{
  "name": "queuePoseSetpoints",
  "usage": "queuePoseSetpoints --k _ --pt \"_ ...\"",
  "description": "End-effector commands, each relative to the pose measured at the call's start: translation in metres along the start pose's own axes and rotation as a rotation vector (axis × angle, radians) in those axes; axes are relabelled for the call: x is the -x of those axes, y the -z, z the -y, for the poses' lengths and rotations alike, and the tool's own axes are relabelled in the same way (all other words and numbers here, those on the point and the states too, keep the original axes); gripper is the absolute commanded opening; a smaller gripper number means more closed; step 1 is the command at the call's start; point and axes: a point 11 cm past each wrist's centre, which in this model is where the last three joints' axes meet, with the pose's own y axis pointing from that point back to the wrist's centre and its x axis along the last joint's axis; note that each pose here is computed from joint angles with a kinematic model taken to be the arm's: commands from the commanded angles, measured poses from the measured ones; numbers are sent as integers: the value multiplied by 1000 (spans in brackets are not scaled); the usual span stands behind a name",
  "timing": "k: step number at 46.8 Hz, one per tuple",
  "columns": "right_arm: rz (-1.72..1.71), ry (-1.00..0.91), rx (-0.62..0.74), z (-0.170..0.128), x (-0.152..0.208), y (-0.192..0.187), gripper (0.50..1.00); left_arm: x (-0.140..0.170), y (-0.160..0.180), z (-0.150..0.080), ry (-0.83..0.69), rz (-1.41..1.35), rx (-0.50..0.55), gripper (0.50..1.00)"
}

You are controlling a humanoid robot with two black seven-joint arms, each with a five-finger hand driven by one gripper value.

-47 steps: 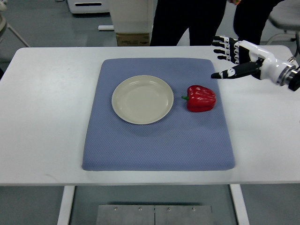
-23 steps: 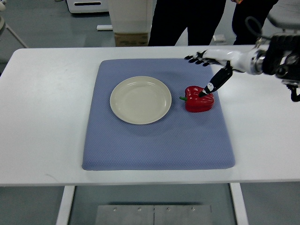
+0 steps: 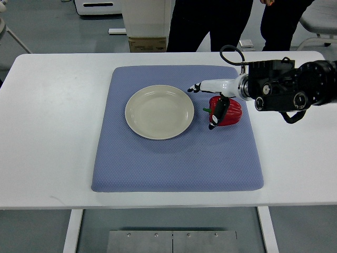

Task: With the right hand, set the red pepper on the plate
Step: 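Close the right hand fingers around the red bell pepper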

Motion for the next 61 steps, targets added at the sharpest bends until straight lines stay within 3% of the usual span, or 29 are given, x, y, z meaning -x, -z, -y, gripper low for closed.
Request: queuePoseSetpoints --k 1,26,33,36,40,50,61 --pt "4 -1 2 0 0 -1 1000 0 0 0 0 0 0 1000" --pt "-6 2 65 3 2 -27 1000 0 0 0 0 0 0 1000" --pt "-2 11 64 5 7 -30 954 0 0 0 2 0 0 1000" --pt "-1 11 72 6 7 -34 956 0 0 0 0 0 0 1000" --pt "6 10 81 9 9 -39 995 0 0 0 0 0 0 1000" --pt "14 11 90 10 3 -44 998 0 0 0 0 0 0 1000" --pt "16 23 91 14 8 -45 945 0 0 0 0 0 0 1000"
